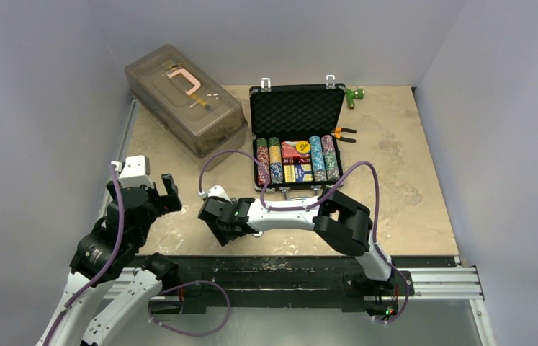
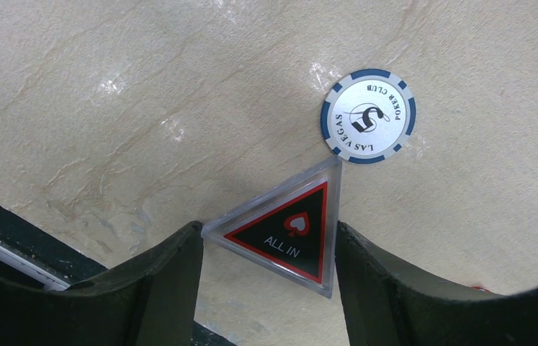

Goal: Pack up texas hold em set

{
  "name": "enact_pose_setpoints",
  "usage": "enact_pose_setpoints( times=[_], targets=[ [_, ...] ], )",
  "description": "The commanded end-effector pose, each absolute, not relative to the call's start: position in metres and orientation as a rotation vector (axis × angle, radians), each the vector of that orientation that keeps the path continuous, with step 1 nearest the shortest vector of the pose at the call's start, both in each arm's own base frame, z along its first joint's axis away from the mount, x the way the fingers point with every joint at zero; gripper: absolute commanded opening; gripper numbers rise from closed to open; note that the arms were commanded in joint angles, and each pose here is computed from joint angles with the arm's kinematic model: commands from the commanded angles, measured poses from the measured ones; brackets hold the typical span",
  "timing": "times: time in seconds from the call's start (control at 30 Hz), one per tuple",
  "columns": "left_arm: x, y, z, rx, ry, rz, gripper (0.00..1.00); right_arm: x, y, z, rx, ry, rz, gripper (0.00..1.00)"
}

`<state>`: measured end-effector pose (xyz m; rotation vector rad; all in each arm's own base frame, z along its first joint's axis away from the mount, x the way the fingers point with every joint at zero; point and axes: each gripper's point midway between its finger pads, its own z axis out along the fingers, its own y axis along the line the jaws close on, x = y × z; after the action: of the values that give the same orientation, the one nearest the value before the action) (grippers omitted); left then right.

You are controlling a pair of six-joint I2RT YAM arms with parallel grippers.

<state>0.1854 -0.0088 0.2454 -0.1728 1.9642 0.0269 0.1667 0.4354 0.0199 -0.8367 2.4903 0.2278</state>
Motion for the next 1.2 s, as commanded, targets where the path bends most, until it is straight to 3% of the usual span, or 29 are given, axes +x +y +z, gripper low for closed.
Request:
enact_pose_setpoints(
  times=[0.0,0.3,0.5,0.83,1.17],
  targets=[
    [0.191,-0.01,0.249,-0.166,1.945,0.032,0.95,0.183,0.443,0.044,-0.794,2.404,0.252,0.4],
    [0.192,-0.011,0.247,-0.16,1.952,0.032,0.95,0.225,0.434,0.108,-0.649,2.33,0.361,0.3],
    [0.193,-0.012,0.247,-0.156,1.952,0.029,0.95,0.275,0.38,0.134,-0.539,2.297,0.252,0.3],
    [0.193,-0.014,0.247,-0.152,1.953,0.016,0.95,0.35,0.259,0.129,-0.408,2.38,0.008,0.3],
    [0.193,-0.016,0.245,-0.143,1.962,0.013,0.95,0.371,0.232,0.09,-0.462,2.466,-0.075,0.34]
  ],
)
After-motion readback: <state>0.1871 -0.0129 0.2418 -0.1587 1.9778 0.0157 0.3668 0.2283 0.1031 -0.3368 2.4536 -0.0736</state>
